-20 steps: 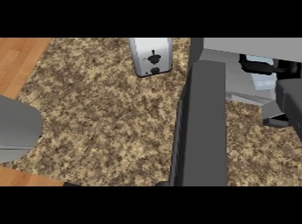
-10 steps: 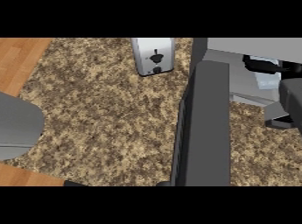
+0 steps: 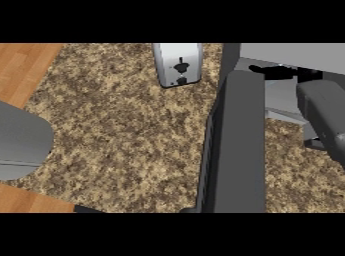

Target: Pick up the milk, place it into the microwave and close the microwave

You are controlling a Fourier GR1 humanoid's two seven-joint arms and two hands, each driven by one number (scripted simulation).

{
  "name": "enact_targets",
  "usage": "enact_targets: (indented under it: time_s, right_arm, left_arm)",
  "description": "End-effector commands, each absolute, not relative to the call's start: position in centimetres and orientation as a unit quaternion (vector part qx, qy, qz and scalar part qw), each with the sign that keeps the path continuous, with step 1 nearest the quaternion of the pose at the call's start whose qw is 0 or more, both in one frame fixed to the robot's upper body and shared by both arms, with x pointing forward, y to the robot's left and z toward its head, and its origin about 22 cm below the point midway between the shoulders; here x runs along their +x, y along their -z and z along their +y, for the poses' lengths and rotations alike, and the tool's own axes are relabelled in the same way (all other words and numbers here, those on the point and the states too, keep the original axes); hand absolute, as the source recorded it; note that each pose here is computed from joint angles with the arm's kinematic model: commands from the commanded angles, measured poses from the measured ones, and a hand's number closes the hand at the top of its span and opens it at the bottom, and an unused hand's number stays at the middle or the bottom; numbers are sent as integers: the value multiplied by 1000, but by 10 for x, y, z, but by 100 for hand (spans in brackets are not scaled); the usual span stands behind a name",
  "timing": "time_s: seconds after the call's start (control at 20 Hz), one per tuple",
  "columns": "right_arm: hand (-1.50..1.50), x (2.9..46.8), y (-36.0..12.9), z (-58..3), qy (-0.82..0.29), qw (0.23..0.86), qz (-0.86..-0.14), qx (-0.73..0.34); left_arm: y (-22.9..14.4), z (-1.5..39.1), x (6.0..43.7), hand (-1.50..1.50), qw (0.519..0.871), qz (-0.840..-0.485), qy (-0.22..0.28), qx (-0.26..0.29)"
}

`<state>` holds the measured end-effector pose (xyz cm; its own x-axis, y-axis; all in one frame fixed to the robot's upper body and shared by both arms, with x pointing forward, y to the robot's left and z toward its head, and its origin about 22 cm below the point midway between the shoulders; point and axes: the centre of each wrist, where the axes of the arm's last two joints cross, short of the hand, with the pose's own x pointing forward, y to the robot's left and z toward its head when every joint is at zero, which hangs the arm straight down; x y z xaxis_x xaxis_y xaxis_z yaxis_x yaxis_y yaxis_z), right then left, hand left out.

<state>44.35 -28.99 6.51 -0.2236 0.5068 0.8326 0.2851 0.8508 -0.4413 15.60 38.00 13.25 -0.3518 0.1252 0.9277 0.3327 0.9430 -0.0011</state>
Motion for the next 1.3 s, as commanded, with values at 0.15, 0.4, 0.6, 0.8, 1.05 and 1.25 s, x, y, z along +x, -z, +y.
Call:
enact_targets:
  time_s: [0.15, 0.4, 0.6, 0.8, 1.05, 1.25]
  right_arm:
    - [-150, 457, -76, -239, -115, 585, -758, -264]
    - [-150, 464, -91, -213, -105, 573, -770, -261]
    - [-150, 466, -97, -209, -107, 555, -789, -243]
    - [-150, 465, -92, -202, -75, 553, -789, -257]
    - [-150, 463, -89, -217, -52, 547, -788, -278]
    - [-150, 453, -66, -233, -94, 557, -780, -269]
  left_arm:
    - [-126, 378, 161, -150, 555, -813, 96, -148]
    - [-123, 378, 164, -150, 568, -804, 100, -147]
    - [-116, 384, 166, -150, 572, -800, 100, -151]
    - [-110, 376, 165, -150, 581, -792, 98, -159]
    - [-99, 369, 159, -150, 593, -781, 99, -168]
    - [-88, 367, 159, -150, 596, -779, 93, -169]
